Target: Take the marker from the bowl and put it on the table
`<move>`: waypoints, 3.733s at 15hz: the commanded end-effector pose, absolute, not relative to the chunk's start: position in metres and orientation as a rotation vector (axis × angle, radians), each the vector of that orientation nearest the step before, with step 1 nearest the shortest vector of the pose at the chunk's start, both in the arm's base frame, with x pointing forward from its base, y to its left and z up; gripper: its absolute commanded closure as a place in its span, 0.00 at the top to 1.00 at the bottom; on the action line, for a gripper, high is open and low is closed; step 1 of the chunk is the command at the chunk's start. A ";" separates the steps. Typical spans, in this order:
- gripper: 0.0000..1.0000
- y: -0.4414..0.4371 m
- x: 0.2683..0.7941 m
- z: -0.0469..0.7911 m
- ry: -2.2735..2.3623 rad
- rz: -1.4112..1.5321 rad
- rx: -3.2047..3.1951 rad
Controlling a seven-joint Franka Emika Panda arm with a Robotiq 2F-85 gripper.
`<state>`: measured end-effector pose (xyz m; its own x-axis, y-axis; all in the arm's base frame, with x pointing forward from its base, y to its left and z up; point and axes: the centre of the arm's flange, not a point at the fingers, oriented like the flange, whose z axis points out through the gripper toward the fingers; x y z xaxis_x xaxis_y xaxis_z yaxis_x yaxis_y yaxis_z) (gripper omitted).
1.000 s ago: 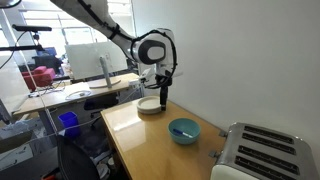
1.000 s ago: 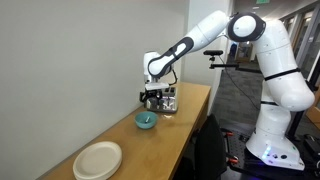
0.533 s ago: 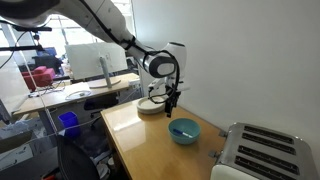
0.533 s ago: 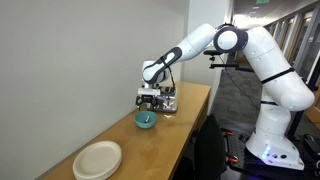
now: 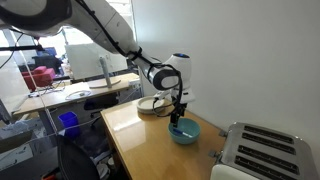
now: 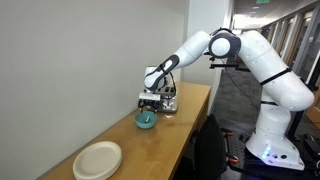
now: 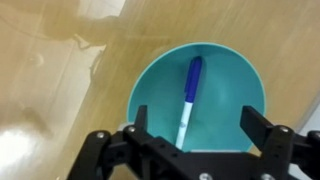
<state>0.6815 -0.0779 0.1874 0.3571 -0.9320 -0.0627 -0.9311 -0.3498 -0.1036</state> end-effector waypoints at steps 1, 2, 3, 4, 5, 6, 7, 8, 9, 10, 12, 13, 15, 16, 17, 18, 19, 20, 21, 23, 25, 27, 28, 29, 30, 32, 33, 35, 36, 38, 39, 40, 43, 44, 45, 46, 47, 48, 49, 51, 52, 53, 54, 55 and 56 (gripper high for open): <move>1.00 -0.081 0.694 0.174 1.757 -0.050 -2.433; 1.00 -0.082 0.697 0.170 1.757 -0.048 -2.429; 1.00 -0.082 0.700 0.164 1.764 -0.042 -2.428; 1.00 -0.083 0.702 0.158 1.765 -0.035 -2.427; 1.00 -0.083 0.704 0.153 1.774 -0.025 -2.423; 0.98 -0.084 0.706 0.148 1.787 -0.021 -2.418; 0.95 -0.085 0.708 0.143 1.799 -0.015 -2.413; 0.95 -0.086 0.709 0.138 1.804 -0.011 -2.416; 0.89 -0.087 0.711 0.134 1.807 -0.008 -2.418; 0.88 -0.087 0.713 0.130 1.810 -0.007 -2.420; 0.85 -0.087 0.716 0.124 1.818 0.002 -2.414; 0.82 -0.087 0.718 0.122 1.818 0.001 -2.419; 0.73 -0.087 0.721 0.118 1.817 0.007 -2.422; 0.72 -0.088 0.722 0.115 1.821 0.010 -2.421; 0.69 -0.088 0.723 0.114 1.829 0.013 -2.422; 0.52 -0.089 0.724 0.112 1.838 0.017 -2.417; 0.48 -0.090 0.724 0.112 1.843 0.018 -2.416; 0.41 -0.091 0.725 0.111 1.844 0.016 -2.419; 0.34 -0.092 0.725 0.112 1.847 0.015 -2.420; 0.17 -0.095 0.725 0.112 1.868 0.017 -2.427; 0.02 -0.097 0.724 0.114 1.889 0.022 -2.430; 0.00 -0.100 0.723 0.115 1.891 0.036 -2.439; 0.03 -0.099 0.723 0.115 1.888 0.039 -2.445; 0.03 -0.098 0.722 0.118 1.876 0.040 -2.451; 0.03 -0.097 0.722 0.121 1.873 0.038 -2.460; 0.03 -0.094 0.722 0.132 1.849 0.025 -2.474; 0.03 -0.092 0.721 0.140 1.849 0.008 -2.488; 0.03 -0.091 0.721 0.156 1.848 -0.036 -2.515; 0.03 -0.092 0.720 0.165 1.842 -0.055 -2.527; 0.03 -0.094 0.718 0.185 1.840 -0.084 -2.555; 0.03 -0.094 0.716 0.194 1.817 -0.082 -2.569; 0.03 -0.092 0.712 0.203 1.805 -0.073 -2.585; 0.03 -0.074 0.694 0.223 1.772 -0.009 -2.583; 0.03 -0.064 0.683 0.226 1.773 0.006 -2.578; 0.03 -0.056 0.673 0.229 1.757 0.024 -2.578; 0.03 -0.047 0.659 0.231 1.738 0.040 -2.575; 0.03 -0.039 0.643 0.234 1.736 0.048 -2.579; 0.03 -0.031 0.626 0.238 1.724 0.065 -2.579; 0.03 -0.024 0.608 0.242 1.723 0.065 -2.579; 0.03 -0.010 0.579 0.248 1.726 0.057 -2.559; 0.03 -0.003 0.566 0.246 1.703 0.054 -2.556; 0.03 0.005 0.556 0.245 1.694 0.059 -2.557; 0.03 0.014 0.546 0.243 1.661 0.068 -2.569; 0.03 0.025 0.537 0.238 1.619 0.063 -2.585; 0.03 0.036 0.532 0.235 1.596 0.067 -2.608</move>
<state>0.5619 0.0160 0.2337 0.4371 -0.8949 -0.0902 -0.8989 -0.4380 -0.0107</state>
